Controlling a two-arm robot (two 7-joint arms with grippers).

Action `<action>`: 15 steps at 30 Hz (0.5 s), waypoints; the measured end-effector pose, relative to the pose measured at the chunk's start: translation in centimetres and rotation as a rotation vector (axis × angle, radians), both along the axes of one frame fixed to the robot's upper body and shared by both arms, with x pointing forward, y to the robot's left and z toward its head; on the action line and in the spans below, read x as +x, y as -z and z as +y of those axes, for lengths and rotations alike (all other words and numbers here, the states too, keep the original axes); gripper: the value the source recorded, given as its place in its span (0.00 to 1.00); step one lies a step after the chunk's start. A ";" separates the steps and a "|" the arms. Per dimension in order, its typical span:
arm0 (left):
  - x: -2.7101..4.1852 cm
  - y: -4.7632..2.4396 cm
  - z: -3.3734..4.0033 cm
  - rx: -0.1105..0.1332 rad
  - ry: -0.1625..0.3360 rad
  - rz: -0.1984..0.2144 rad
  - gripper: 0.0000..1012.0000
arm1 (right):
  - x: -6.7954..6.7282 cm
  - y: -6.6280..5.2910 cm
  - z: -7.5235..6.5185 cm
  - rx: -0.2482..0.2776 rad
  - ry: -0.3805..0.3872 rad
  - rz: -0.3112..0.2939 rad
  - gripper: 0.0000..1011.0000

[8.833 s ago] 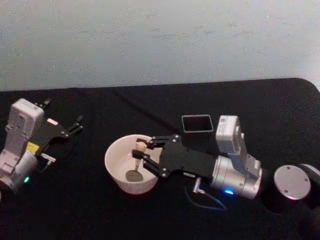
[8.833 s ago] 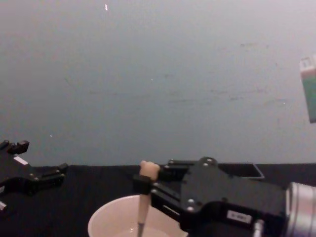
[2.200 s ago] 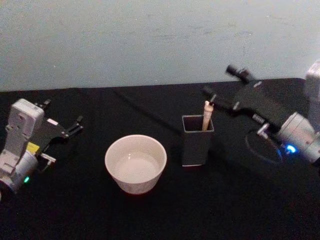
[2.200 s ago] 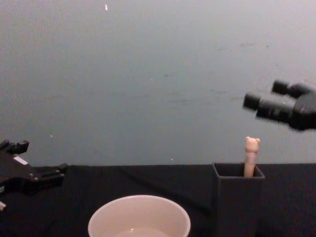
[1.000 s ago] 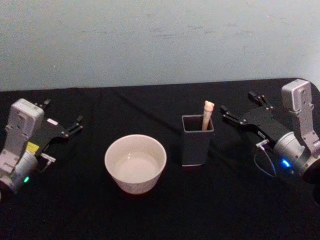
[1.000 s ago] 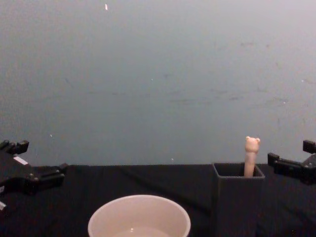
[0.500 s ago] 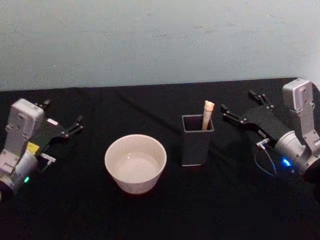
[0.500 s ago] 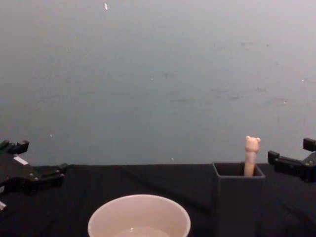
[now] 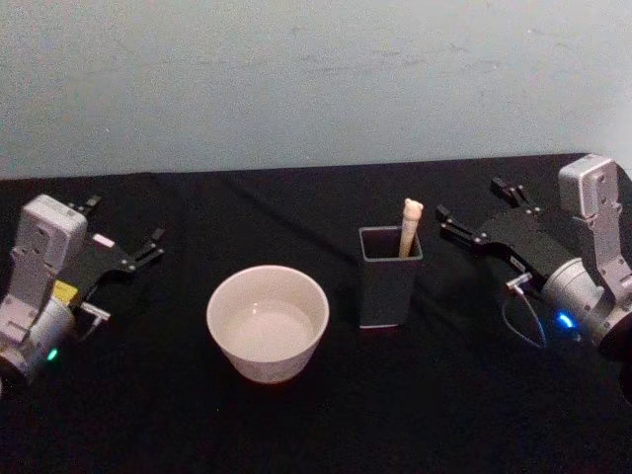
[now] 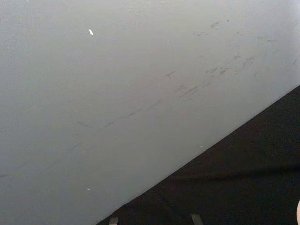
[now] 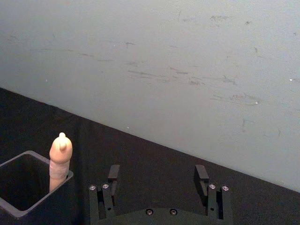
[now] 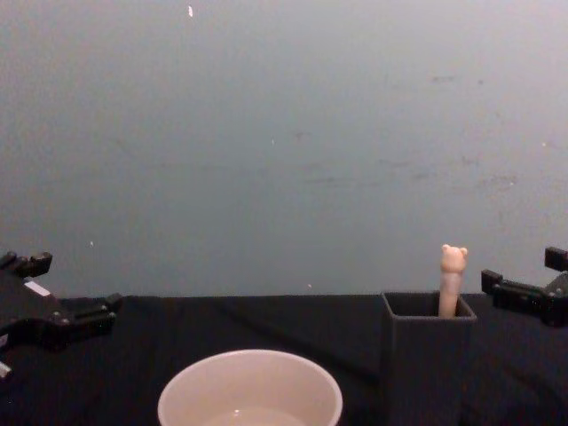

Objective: Pick up the stirring spoon with one hand, stir inside the cup, then place it back in its original position.

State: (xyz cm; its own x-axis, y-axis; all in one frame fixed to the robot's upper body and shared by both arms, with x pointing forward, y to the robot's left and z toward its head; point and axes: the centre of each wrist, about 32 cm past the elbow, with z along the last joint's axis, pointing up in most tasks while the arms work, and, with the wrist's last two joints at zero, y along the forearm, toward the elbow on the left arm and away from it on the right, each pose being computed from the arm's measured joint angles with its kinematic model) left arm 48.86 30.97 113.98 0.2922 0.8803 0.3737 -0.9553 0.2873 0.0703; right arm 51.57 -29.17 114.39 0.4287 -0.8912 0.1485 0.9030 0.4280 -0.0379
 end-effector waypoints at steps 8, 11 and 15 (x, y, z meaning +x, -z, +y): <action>0.00 0.00 0.00 0.000 0.000 0.000 0.99 | 0.0 0.0 0.0 0.000 0.000 0.000 0.99; 0.00 0.00 0.00 0.000 0.000 0.000 0.99 | 0.0 0.0 0.0 0.000 0.000 0.000 0.99; 0.00 0.00 0.00 0.000 0.000 0.000 0.99 | 0.0 0.0 0.0 0.000 0.000 0.000 0.99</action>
State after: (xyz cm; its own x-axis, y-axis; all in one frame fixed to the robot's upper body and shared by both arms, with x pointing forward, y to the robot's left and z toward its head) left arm 48.86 30.97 113.98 0.2923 0.8803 0.3737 -0.9553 0.2873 0.0703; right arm 51.57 -29.17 114.39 0.4285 -0.8913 0.1485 0.9031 0.4278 -0.0379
